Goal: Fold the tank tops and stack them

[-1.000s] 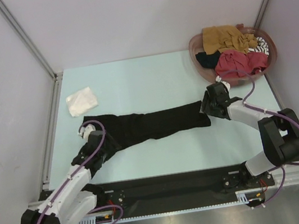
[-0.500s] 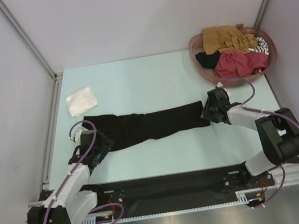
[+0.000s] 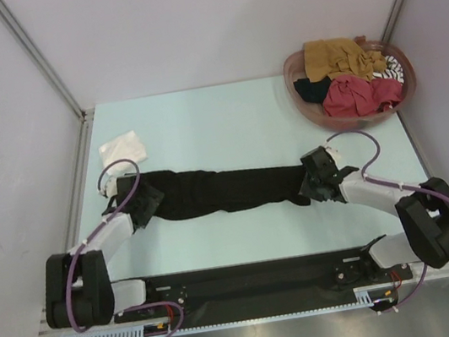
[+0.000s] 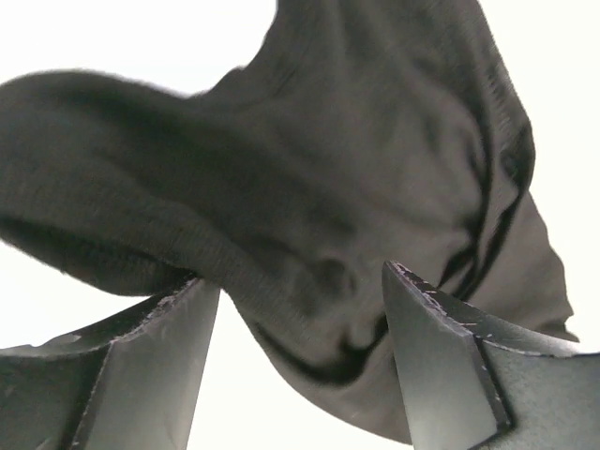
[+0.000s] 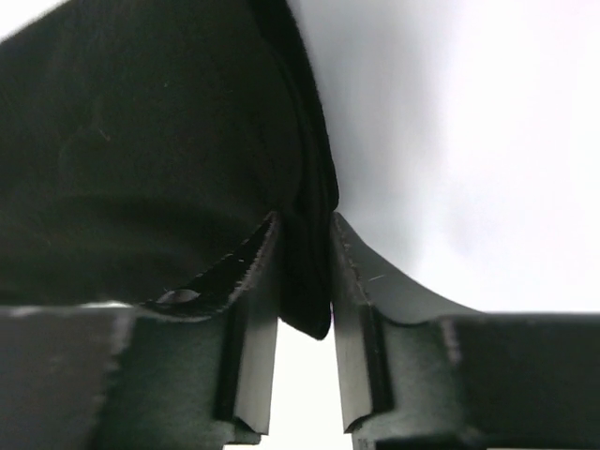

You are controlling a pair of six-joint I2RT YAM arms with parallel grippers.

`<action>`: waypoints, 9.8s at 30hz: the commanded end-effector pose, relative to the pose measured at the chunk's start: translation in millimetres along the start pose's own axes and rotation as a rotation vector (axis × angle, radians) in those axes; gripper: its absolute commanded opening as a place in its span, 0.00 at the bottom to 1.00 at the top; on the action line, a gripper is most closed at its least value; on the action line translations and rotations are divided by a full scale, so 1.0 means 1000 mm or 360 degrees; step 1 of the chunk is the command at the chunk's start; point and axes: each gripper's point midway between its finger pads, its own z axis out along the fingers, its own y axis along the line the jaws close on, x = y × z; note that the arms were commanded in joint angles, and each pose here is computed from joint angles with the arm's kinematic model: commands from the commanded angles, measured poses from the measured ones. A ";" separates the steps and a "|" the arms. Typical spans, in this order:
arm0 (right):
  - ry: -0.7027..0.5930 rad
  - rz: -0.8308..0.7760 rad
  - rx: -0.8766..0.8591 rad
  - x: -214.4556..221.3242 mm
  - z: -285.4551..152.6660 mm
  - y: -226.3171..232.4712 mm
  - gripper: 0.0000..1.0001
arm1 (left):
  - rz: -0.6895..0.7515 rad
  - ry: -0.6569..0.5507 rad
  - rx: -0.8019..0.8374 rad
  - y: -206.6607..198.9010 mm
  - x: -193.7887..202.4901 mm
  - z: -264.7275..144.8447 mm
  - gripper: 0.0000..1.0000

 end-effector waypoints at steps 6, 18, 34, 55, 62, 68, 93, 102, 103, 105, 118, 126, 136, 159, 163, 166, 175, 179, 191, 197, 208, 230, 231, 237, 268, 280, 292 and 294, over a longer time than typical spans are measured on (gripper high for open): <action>0.0175 -0.0094 0.0112 0.079 -0.029 -0.026 0.25 | 0.0067 0.0105 0.0060 -0.048 -0.005 0.031 0.73; 0.0254 -0.0290 0.0061 0.149 -0.058 -0.008 0.20 | 0.0254 0.0227 -0.0038 -0.107 0.000 0.079 0.71; 0.0179 -0.0422 -0.0015 0.152 -0.075 0.016 0.20 | 0.0332 0.0297 -0.0527 -0.112 -0.005 0.093 0.55; 0.0288 -0.0542 -0.0224 0.195 -0.079 0.059 0.20 | 0.0776 0.0380 0.0007 -0.266 0.038 0.115 0.00; 0.0400 -0.0757 -0.0349 0.241 -0.069 0.121 0.21 | 0.0675 0.0223 0.0490 -0.352 0.028 0.121 0.00; 0.0449 -0.0861 -0.0541 0.261 -0.067 0.177 0.29 | 0.0587 0.0169 0.0881 -0.407 0.022 0.131 0.03; 0.0276 -0.0871 -0.0716 0.209 -0.102 0.167 0.70 | 0.0489 -0.0298 0.1273 -0.457 -0.114 0.054 1.00; 0.0081 -0.0747 -0.0739 0.137 -0.120 0.150 0.71 | 0.0574 -0.0476 0.1313 -0.443 -0.181 0.004 1.00; 0.0056 -0.0718 -0.0731 0.124 -0.119 0.149 0.71 | 0.0585 -0.0481 0.1301 -0.442 -0.181 0.002 1.00; 0.0040 -0.0690 -0.0741 0.112 -0.121 0.144 0.71 | 0.0588 -0.0504 0.1238 -0.435 -0.183 0.011 1.00; 0.0127 -0.0653 -0.0762 0.083 -0.104 0.132 0.63 | 0.0548 -0.0269 0.1156 -0.394 -0.160 -0.002 0.99; 0.0241 -0.0706 -0.0838 0.092 -0.083 0.140 0.61 | 0.0653 -0.0012 0.0995 -0.262 -0.076 -0.055 1.00; 0.0462 -0.0637 -0.0999 0.130 -0.066 0.153 0.56 | 0.0861 0.0063 0.0993 -0.133 0.041 -0.120 1.00; 0.0592 -0.0529 -0.0797 0.182 -0.054 0.105 0.15 | 0.0807 0.0505 0.0896 -0.034 0.144 -0.099 0.99; 0.0607 -0.0550 -0.0732 0.189 -0.051 0.092 0.26 | 0.0804 0.0600 0.0848 -0.024 0.161 -0.098 0.99; 0.0600 -0.0534 -0.0750 0.188 -0.052 0.092 0.43 | 0.0804 0.0674 0.0857 -0.019 0.175 -0.100 0.95; 0.0554 -0.0517 -0.0768 0.173 -0.053 0.094 0.38 | 0.0738 0.0684 0.0636 0.015 0.188 -0.091 0.84; 0.0545 -0.0516 -0.0770 0.171 -0.052 0.095 0.35 | 0.0718 0.0684 0.0560 0.026 0.187 -0.088 0.75; 0.0543 -0.0494 -0.0773 0.166 -0.049 0.095 0.32 | 0.0744 0.0804 0.0516 0.042 0.203 -0.085 0.43; 0.0557 -0.0488 -0.0787 0.167 -0.050 0.098 0.32 | 0.0792 0.0808 0.0438 0.050 0.201 -0.086 0.47; 0.0582 -0.0490 -0.0817 0.173 -0.051 0.102 0.32 | 0.0825 0.0841 0.0429 0.058 0.209 -0.082 0.05; 0.0498 -0.0576 -0.0751 0.168 -0.086 0.088 0.00 | 0.0894 0.0928 0.0498 0.040 0.209 -0.112 0.00; 0.0497 -0.0580 -0.0757 0.166 -0.091 0.087 0.00 | 0.0887 0.0927 0.0526 0.037 0.208 -0.115 0.00; 0.0407 -0.0609 -0.0770 0.147 -0.099 0.096 0.00 | 0.0864 0.0879 0.0612 0.015 0.196 -0.131 0.00; 0.0233 -0.0615 -0.0913 0.029 -0.086 0.184 0.00 | 0.0925 0.0553 0.0727 -0.114 0.101 -0.131 0.00; 0.0198 -0.0583 -0.0892 -0.011 -0.063 0.208 0.00 | 0.0948 0.0440 0.0692 -0.167 0.065 -0.108 0.00; 0.0159 -0.0538 -0.0881 -0.051 -0.039 0.226 0.00 | 0.0927 0.0437 0.0645 -0.192 0.047 -0.075 0.00; 0.0164 -0.0537 -0.0870 -0.054 -0.034 0.229 0.00 | 0.0924 0.0430 0.0632 -0.195 0.043 -0.069 0.00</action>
